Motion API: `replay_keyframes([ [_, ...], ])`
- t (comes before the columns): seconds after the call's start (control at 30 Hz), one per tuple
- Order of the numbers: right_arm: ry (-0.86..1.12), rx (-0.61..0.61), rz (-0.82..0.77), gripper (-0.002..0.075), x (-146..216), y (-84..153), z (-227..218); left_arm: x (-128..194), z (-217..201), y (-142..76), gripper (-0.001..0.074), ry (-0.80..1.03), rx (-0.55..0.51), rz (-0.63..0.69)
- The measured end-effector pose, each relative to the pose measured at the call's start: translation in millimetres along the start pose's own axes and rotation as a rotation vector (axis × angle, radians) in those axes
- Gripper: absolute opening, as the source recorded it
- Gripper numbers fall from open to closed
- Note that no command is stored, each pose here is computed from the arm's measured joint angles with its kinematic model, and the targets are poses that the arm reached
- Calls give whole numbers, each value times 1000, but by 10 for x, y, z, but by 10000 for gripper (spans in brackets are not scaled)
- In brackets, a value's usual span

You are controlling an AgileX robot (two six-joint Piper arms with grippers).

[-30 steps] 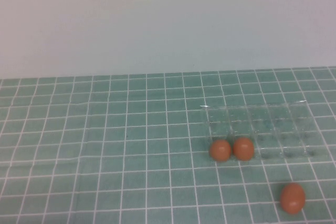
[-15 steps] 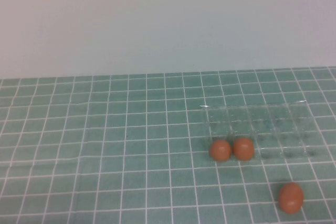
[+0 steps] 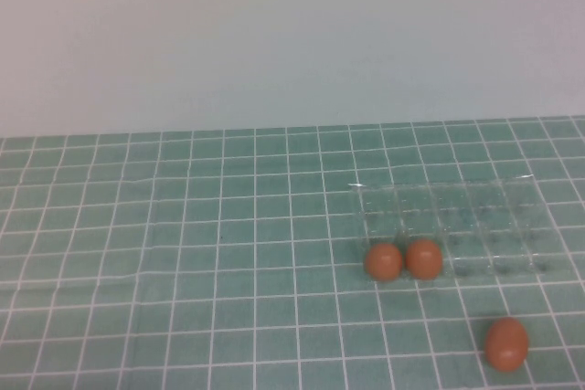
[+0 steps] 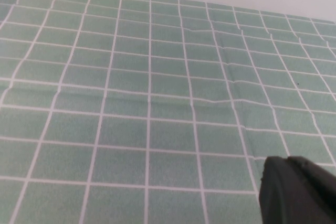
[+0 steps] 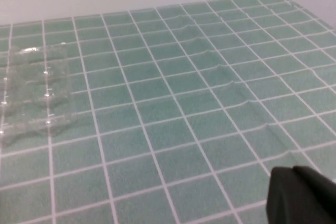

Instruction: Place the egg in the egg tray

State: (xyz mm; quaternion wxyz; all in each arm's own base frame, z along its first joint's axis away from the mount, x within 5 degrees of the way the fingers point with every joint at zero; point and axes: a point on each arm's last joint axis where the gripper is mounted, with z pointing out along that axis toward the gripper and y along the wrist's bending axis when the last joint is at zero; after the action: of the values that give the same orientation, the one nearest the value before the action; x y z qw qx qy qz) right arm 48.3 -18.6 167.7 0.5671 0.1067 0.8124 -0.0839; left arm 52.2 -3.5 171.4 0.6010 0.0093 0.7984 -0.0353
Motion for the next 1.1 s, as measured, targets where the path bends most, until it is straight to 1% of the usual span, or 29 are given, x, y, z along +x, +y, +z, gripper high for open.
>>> replay_keyframes([
  [0.1,-74,-26,5,-2,-63,24,0,0,0,0,-1,0,0,0],
  [0.23,-276,-100,48,-2,-246,84,-36,0,0,0,-1,0,0,0],
  [0.4,-477,-164,59,-2,-415,131,-110,0,0,0,-1,0,0,0],
  [0.5,-584,-213,118,-2,-504,151,-167,0,0,0,-1,0,0,0],
  [0.57,-633,-242,154,-2,-543,161,-198,0,0,0,-1,0,0,0],
  [0.63,-640,-256,179,-2,-574,163,-218,0,0,0,-1,0,0,0],
  [0.73,-609,-222,161,-2,-725,135,-304,0,0,0,-1,0,0,0],
  [0.87,-513,-124,160,-2,-1044,44,-470,0,0,0,-1,0,0,0],
  [0.97,-288,-24,159,-2,-1236,-17,-404,0,0,0,-1,0,0,0],
  [1.03,-55,49,134,-2,-1312,-46,-290,0,0,0,-1,0,0,0],
  [1.1,192,83,79,-2,-1327,-42,-171,0,0,0,-1,0,0,0],
])
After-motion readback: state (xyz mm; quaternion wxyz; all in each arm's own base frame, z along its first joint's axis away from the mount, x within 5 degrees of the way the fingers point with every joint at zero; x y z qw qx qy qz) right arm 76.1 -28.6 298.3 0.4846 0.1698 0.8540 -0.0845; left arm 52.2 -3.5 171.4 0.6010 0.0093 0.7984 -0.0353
